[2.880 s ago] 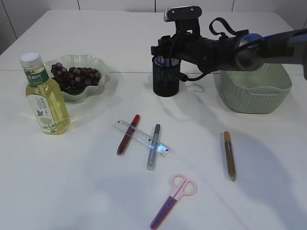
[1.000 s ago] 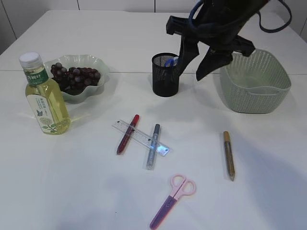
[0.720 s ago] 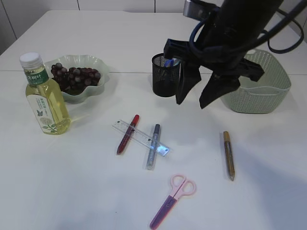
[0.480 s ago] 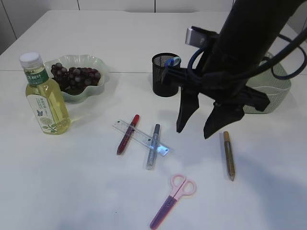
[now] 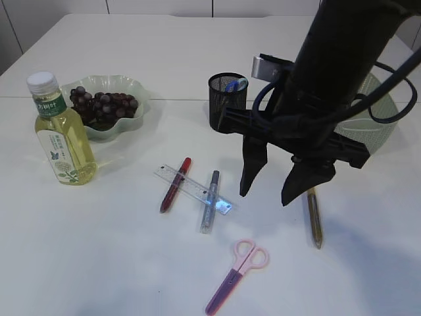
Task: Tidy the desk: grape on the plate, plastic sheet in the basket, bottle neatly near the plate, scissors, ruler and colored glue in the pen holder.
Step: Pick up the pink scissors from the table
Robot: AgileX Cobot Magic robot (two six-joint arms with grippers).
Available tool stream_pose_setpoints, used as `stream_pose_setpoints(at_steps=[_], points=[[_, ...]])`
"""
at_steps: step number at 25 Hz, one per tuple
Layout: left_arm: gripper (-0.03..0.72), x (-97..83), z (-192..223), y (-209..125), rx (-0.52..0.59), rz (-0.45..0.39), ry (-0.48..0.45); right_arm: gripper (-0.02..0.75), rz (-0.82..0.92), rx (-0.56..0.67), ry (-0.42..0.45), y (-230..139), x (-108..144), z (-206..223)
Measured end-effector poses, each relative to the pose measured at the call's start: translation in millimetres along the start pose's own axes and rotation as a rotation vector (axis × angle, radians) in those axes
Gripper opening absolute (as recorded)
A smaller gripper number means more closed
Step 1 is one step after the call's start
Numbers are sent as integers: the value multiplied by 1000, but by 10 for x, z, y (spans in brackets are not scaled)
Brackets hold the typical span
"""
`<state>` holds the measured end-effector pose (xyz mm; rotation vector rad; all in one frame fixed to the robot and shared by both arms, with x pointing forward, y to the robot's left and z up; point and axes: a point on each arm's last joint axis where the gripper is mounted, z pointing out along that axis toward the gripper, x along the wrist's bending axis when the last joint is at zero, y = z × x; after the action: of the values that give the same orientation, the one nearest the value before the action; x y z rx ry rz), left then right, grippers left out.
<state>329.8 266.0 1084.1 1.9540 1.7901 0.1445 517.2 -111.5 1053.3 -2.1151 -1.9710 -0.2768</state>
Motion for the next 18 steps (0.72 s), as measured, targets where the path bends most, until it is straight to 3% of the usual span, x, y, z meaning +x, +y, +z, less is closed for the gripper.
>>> stream_pose_setpoints(at_steps=[7,18], points=[[317,20,-1,2,-2,7,21,434,278,-51,-89,56,-70,48],[317,23,-1,2,-2,9,25,426,360,91,-206,254,-105,761]])
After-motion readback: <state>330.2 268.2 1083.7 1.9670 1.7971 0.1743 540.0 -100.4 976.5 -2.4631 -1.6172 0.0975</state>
